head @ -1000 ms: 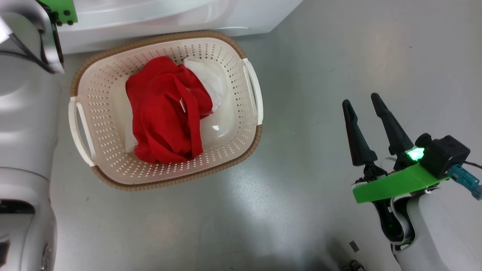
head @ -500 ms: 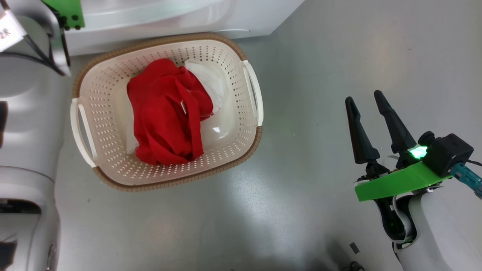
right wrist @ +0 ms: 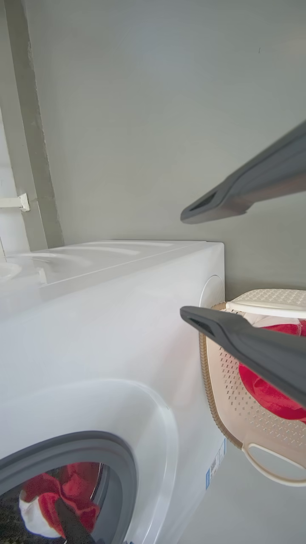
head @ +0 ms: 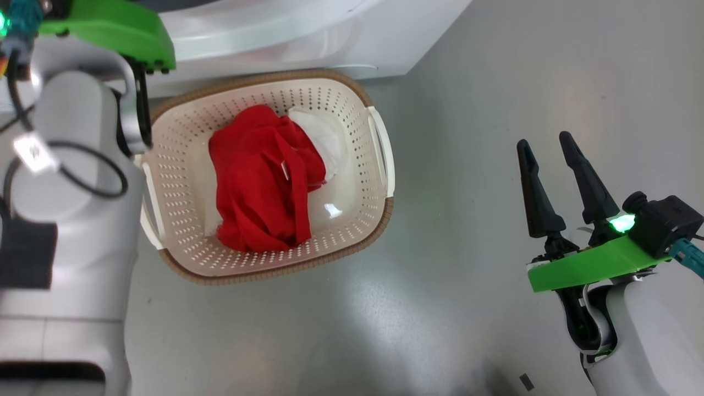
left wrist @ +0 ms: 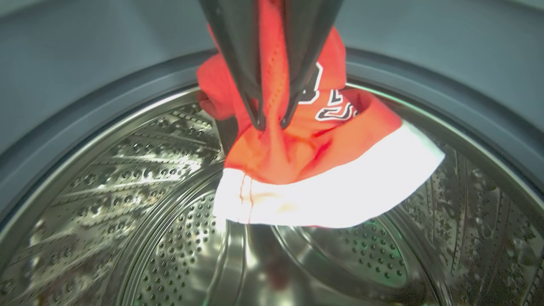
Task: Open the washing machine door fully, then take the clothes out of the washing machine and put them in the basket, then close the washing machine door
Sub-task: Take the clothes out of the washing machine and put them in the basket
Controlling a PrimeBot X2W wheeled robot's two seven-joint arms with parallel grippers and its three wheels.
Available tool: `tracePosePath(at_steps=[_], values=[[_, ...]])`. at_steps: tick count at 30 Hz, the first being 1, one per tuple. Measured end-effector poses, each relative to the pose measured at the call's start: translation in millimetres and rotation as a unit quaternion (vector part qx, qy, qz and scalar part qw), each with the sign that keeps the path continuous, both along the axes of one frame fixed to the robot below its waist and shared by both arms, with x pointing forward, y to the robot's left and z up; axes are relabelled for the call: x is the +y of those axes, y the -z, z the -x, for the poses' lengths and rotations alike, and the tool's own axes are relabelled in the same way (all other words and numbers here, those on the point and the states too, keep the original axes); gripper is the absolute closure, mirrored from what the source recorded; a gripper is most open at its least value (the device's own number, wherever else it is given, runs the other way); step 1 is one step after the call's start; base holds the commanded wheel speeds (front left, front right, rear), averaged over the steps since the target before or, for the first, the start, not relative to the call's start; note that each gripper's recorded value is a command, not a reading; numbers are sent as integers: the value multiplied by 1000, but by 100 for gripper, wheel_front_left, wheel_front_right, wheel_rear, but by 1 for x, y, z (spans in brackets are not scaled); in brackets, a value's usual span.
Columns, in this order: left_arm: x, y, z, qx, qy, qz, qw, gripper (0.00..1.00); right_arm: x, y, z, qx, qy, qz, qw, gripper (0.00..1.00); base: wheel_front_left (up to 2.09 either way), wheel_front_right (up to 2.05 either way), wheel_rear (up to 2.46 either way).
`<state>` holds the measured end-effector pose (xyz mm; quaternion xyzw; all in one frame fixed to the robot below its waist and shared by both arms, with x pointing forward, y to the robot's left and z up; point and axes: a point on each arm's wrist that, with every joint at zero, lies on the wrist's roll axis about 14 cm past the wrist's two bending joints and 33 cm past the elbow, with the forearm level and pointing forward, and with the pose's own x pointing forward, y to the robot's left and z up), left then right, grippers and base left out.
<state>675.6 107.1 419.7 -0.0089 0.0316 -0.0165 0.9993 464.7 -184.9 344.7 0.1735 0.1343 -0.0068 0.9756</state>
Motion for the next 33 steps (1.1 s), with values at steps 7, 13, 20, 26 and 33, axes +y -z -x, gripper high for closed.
tracePosePath(at_steps=[7,13,20,26,33], values=[[10,-33,26,-57,-7,31,998,100,2,-6,7,-2,-3,0,1000,0,0,0,0],[13,-46,54,-78,-3,44,996,100,4,-15,7,-12,-6,-1,1000,0,0,0,0],[20,-62,80,-100,-8,51,994,100,6,-21,12,-15,-10,-2,1000,0,0,0,0],[22,-80,100,-124,-7,62,990,100,8,-25,14,-19,-13,-3,1000,0,0,0,0],[16,-100,117,-155,0,71,985,100,9,-26,12,-22,-13,-4,1000,0,0,0,0]])
